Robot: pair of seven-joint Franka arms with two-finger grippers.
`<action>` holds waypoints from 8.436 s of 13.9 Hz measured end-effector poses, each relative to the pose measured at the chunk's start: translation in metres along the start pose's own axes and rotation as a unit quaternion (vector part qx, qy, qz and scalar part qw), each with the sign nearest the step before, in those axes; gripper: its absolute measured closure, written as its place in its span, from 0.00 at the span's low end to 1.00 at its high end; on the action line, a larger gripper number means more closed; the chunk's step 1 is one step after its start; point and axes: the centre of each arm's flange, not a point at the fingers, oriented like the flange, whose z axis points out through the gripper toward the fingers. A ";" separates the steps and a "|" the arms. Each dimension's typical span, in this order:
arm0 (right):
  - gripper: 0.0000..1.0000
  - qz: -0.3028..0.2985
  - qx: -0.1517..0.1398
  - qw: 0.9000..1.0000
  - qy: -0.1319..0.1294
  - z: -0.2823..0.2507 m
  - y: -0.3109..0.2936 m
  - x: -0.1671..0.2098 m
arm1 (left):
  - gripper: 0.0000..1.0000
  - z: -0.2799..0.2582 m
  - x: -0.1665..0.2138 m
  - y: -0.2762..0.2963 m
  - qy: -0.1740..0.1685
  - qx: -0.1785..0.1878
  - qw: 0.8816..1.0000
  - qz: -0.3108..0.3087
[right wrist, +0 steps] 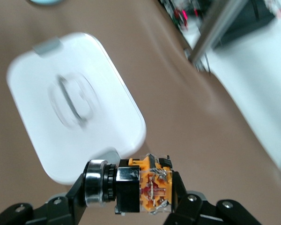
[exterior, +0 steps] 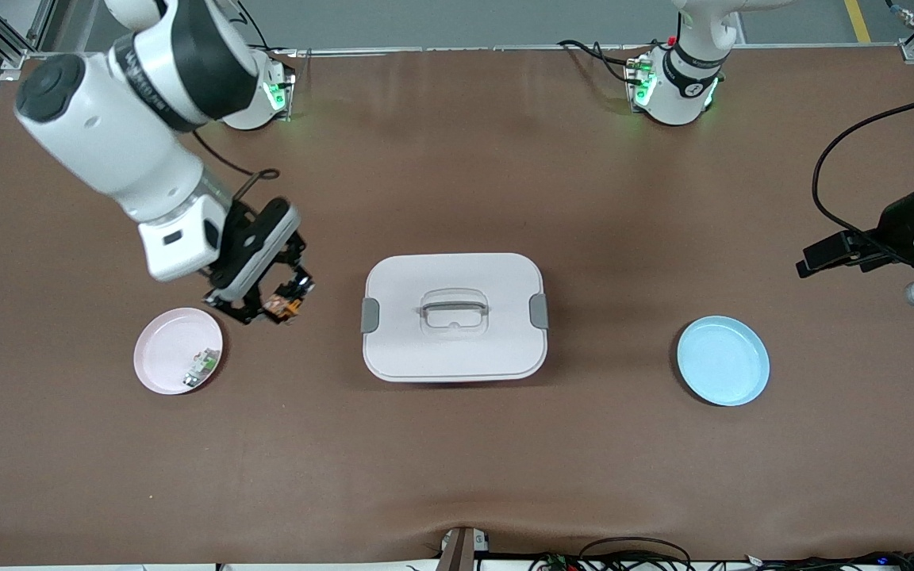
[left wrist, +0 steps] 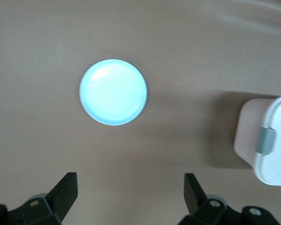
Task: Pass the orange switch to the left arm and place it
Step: 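Lift the switch with the right gripper and carry it over the box, then hold the switch above the box while the left gripper reaches toward it, then close the left gripper on the switch held by the right gripper, then open the right gripper and pull back while the left gripper withdraws, then carry the switch with the left gripper over the light-blue plate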
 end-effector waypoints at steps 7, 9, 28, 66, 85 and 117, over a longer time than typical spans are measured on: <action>0.27 -0.100 0.025 0.984 0.148 0.035 -0.072 0.086 | 0.00 0.017 0.010 0.008 -0.031 -0.141 0.989 -0.029; 0.27 -0.095 0.044 0.979 0.173 0.070 -0.082 0.098 | 0.00 0.015 0.009 0.019 -0.034 -0.171 0.984 -0.027; 0.27 -0.004 0.156 0.961 0.228 0.139 -0.144 0.125 | 0.00 0.066 -0.027 0.231 -0.007 -0.232 0.965 0.122; 0.27 -0.002 0.154 0.962 0.227 0.139 -0.140 0.124 | 0.66 0.107 -0.066 0.302 -0.061 -0.221 0.966 0.121; 0.00 0.011 0.123 0.968 0.220 0.126 -0.109 0.104 | 0.66 0.112 -0.057 0.286 -0.035 -0.133 0.987 0.088; 0.00 0.439 -0.089 0.878 -0.170 -0.077 0.120 -0.274 | 0.66 0.260 0.044 -0.017 -0.090 0.082 0.988 -0.095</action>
